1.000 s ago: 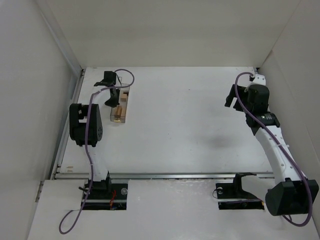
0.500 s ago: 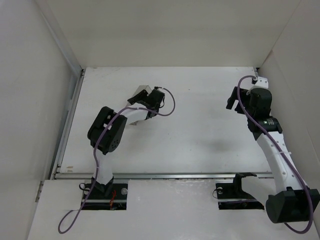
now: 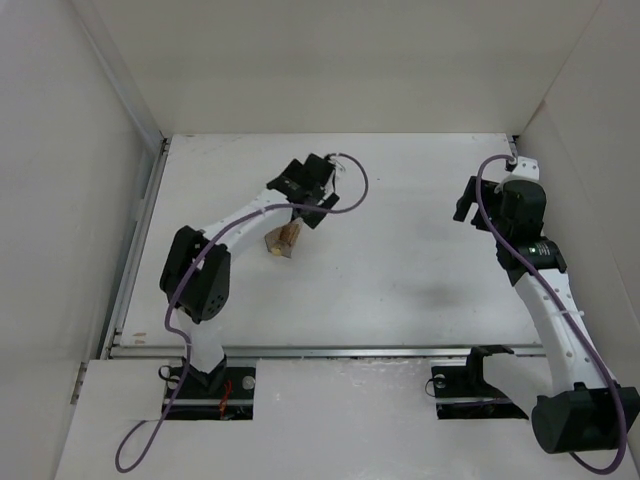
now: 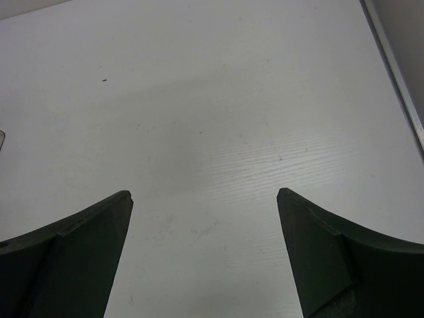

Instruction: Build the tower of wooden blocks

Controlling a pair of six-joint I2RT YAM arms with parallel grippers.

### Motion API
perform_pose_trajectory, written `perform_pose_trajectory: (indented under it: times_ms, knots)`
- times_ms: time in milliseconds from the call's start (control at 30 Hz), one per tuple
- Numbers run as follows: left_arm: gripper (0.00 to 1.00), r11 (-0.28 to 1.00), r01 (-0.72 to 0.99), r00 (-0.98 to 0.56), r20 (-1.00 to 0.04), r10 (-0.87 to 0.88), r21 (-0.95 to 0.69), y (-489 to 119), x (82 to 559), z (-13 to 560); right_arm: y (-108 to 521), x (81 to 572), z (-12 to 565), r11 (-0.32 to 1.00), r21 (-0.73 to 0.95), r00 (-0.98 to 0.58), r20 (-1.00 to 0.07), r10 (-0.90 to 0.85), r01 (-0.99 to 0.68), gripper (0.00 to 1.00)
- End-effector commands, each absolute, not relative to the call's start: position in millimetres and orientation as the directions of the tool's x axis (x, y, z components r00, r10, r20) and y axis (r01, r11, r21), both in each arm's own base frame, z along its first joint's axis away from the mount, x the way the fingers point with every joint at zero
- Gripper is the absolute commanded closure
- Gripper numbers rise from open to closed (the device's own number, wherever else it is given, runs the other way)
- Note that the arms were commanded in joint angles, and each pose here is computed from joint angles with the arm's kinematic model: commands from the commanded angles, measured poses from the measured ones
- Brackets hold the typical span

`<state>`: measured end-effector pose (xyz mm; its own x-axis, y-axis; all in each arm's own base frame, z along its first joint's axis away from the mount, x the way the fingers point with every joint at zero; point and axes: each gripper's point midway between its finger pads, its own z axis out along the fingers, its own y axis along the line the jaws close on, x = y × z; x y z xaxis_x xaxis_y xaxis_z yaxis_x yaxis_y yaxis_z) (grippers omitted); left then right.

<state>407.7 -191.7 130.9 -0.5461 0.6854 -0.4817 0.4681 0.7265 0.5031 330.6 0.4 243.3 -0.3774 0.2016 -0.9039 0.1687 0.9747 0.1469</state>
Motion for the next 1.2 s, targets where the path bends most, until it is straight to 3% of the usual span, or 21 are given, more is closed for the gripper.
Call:
perform_pose_trajectory:
  times_ms: [0, 100, 267, 633, 700, 733, 767, 867, 900, 933, 967, 1167]
  knots:
    - [0.00, 0.868, 0.429, -0.601, -0.639, 0.480, 0.248, -184.0, 426.2, 173.7, 6.0, 330.6, 246.3, 0.979, 0.147, -0.372, -0.909, 0.189, 0.140, 0.04]
    - [0.00, 0.895, 0.426, -0.640, -0.655, 0.401, 0.131, -174.4, 442.0, 171.9, 7.8, 329.4, 244.3, 0.980, 0.149, -0.383, -0.904, 0.189, 0.131, 0.04]
    - [0.00, 0.850, 0.526, -0.669, -0.605, 0.432, 0.026, -195.5, 439.0, 142.4, 9.5, 330.3, 242.0, 0.981, 0.148, -0.406, -0.894, 0.188, 0.127, 0.03]
    - [0.03, 0.873, 0.487, -0.756, -0.508, 0.411, -0.017, -184.0, 440.9, 98.4, 8.8, 325.0, 233.6, 0.983, 0.133, -0.440, -0.880, 0.177, 0.128, 0.01]
    - [0.16, 0.880, 0.474, -0.766, -0.499, 0.405, -0.013, -183.2, 443.6, 96.0, 8.7, 323.0, 232.3, 0.983, 0.133, -0.440, -0.880, 0.177, 0.128, 0.01]
    - [0.26, 0.880, 0.474, -0.766, -0.499, 0.405, -0.013, -183.2, 443.6, 96.0, 7.1, 323.0, 232.3, 0.982, 0.129, -0.439, -0.881, 0.177, 0.136, 0.01]
    - [0.41, 0.880, 0.474, -0.766, -0.499, 0.405, -0.013, -183.2, 443.6, 96.0, 7.1, 323.0, 232.3, 0.982, 0.129, -0.439, -0.881, 0.177, 0.136, 0.01]
    - [0.65, 0.889, 0.458, -0.767, -0.507, 0.393, -0.004, -181.2, 444.5, 100.8, 4.8, 320.5, 233.3, 0.981, 0.124, -0.436, -0.882, 0.176, 0.147, 0.01]
    - [0.84, 0.892, 0.453, -0.773, -0.497, 0.395, 0.005, -178.3, 442.9, 97.2, 4.8, 320.5, 233.3, 0.981, 0.124, -0.436, -0.882, 0.176, 0.147, 0.01]
    - [0.94, 0.900, 0.436, -0.774, -0.505, 0.382, 0.013, -176.3, 443.8, 102.0, 4.8, 320.5, 233.3, 0.981, 0.124, -0.436, -0.882, 0.176, 0.147, 0.01]
    - [1.00, 0.908, 0.417, -0.771, -0.511, 0.381, 0.048, -169.8, 446.3, 106.2, 4.8, 320.5, 233.3, 0.981, 0.124, -0.436, -0.882, 0.176, 0.147, 0.01]
    - [1.00, 0.892, 0.300, -0.690, -0.568, 0.448, 0.339, -164.2, 454.0, 136.9, 4.8, 320.8, 230.4, 0.981, 0.123, -0.438, -0.882, 0.176, 0.147, 0.01]
